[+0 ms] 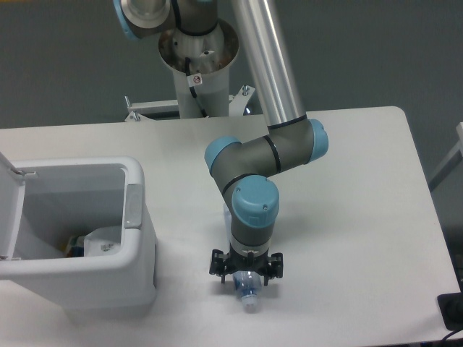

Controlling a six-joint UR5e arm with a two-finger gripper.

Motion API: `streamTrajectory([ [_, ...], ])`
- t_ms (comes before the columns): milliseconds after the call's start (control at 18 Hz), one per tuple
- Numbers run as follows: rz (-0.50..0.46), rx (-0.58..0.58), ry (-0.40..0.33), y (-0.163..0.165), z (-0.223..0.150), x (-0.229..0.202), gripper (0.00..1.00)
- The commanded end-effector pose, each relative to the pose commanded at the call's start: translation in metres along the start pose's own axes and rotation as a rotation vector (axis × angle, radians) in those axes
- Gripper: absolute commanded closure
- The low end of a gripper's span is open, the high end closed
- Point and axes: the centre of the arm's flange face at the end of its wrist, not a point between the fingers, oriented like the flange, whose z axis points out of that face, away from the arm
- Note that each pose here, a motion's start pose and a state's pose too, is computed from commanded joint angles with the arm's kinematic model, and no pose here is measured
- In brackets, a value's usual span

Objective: Place the trash in the trash can
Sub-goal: 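Close the gripper around the bottle's cap end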

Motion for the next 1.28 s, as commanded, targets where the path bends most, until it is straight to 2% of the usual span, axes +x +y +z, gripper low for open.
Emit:
streamTrajectory([
  [111, 0.000, -0.001, -0.001, 0.0005, 0.0004, 0.0000, 0.22],
  [1278, -0.005, 0.015, -0.005, -0.0004, -0.0091, 0.0009, 0.40],
])
